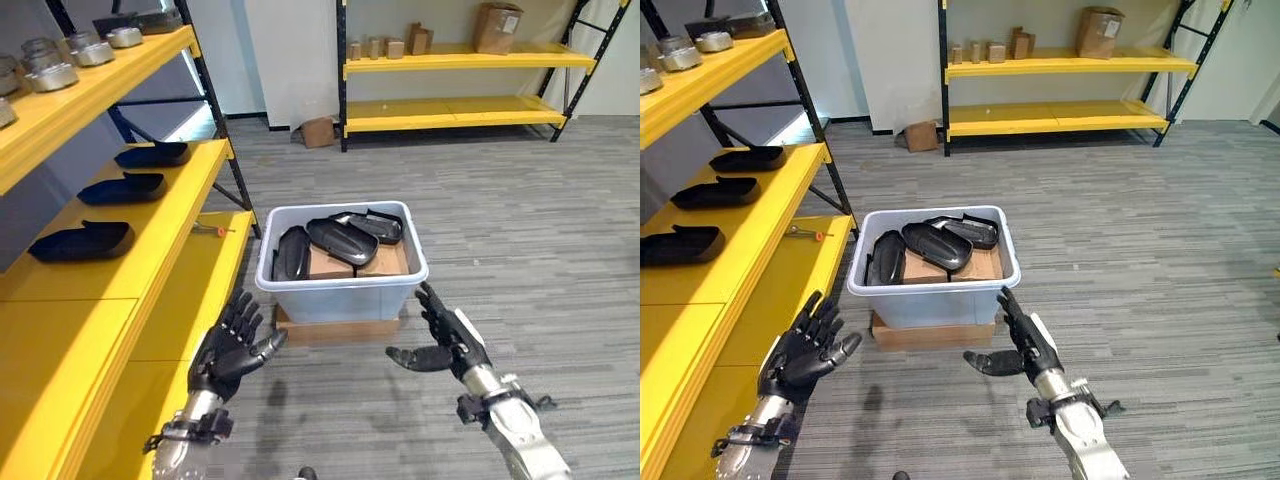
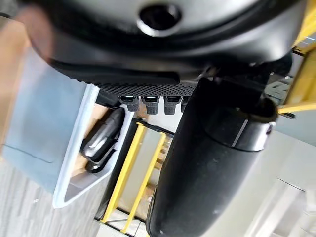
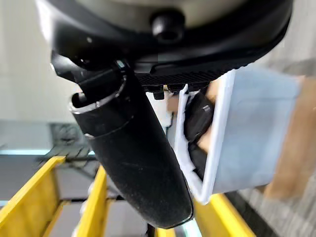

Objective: Move parts from the plastic box to the shelf.

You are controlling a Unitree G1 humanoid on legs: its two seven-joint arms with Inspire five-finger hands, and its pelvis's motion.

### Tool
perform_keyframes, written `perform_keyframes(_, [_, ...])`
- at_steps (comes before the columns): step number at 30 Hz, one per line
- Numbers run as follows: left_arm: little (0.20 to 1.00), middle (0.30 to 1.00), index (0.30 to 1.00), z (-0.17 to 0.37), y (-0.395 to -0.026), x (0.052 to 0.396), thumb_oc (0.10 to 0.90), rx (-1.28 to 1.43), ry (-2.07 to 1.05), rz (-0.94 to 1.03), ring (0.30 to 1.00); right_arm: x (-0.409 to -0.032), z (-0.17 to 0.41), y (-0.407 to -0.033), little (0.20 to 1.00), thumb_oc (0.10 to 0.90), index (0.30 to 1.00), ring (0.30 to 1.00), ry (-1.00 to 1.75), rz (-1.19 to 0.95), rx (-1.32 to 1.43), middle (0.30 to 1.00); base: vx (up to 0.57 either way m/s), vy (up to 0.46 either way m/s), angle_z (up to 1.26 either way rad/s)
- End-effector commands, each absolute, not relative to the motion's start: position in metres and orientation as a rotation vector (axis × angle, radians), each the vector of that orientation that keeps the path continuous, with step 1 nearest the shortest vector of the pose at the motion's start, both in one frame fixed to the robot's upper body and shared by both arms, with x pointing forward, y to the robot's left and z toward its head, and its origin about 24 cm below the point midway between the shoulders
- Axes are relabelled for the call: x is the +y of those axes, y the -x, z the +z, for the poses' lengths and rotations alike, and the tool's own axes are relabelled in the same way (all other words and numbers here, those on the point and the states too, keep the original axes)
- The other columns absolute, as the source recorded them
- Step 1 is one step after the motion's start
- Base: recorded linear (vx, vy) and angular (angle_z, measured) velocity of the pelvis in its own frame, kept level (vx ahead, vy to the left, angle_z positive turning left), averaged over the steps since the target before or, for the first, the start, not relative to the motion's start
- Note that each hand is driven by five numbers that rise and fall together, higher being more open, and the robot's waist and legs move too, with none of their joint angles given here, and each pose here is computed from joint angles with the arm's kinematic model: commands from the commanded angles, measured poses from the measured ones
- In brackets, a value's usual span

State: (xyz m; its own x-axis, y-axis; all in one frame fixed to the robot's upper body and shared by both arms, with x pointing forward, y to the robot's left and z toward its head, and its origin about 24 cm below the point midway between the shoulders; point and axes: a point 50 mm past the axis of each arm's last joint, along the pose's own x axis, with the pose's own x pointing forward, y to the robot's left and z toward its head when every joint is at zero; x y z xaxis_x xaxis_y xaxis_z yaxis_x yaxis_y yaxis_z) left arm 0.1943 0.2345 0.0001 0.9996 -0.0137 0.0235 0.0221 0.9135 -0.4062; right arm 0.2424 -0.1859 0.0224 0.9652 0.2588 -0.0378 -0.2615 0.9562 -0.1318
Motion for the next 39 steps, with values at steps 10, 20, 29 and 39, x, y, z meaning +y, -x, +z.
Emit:
perform_keyframes(10, [1.000,1.000,1.000,0.027,-0.198,0.245,0.900,-0.250,0.397,-0.077,1.000,-0.166,0.054,-0.239,1.000,0.900,1.000,1.000,0.128,0.478,-0.147,1.000,0.27,0.180,-0.03])
perform_keyframes(20, [1.000,1.000,1.000,0.025,-0.197,0.252,0.900,-0.221,0.312,-0.110,1.000,-0.179,0.054,-0.232,1.000,0.900,1.000,1.000,0.064,0.449,-0.152,1.000,0.21,0.195,-0.25])
perform_keyframes(29, [1.000,1.000,1.000,0.035,-0.208,0.253,0.900,-0.194,0.273,-0.179,1.000,-0.173,0.062,-0.240,1.000,0.900,1.000,1.000,0.044,0.379,-0.203,1.000,0.14,0.233,0.23])
perform_keyframes(39, [1.000,1.000,1.000,0.045,-0.222,0.235,0.900,-0.214,0.293,-0.244,1.000,-0.174,0.081,-0.253,1.000,0.900,1.000,1.000,0.080,0.364,-0.304,1.000,0.04,0.143,-0.08])
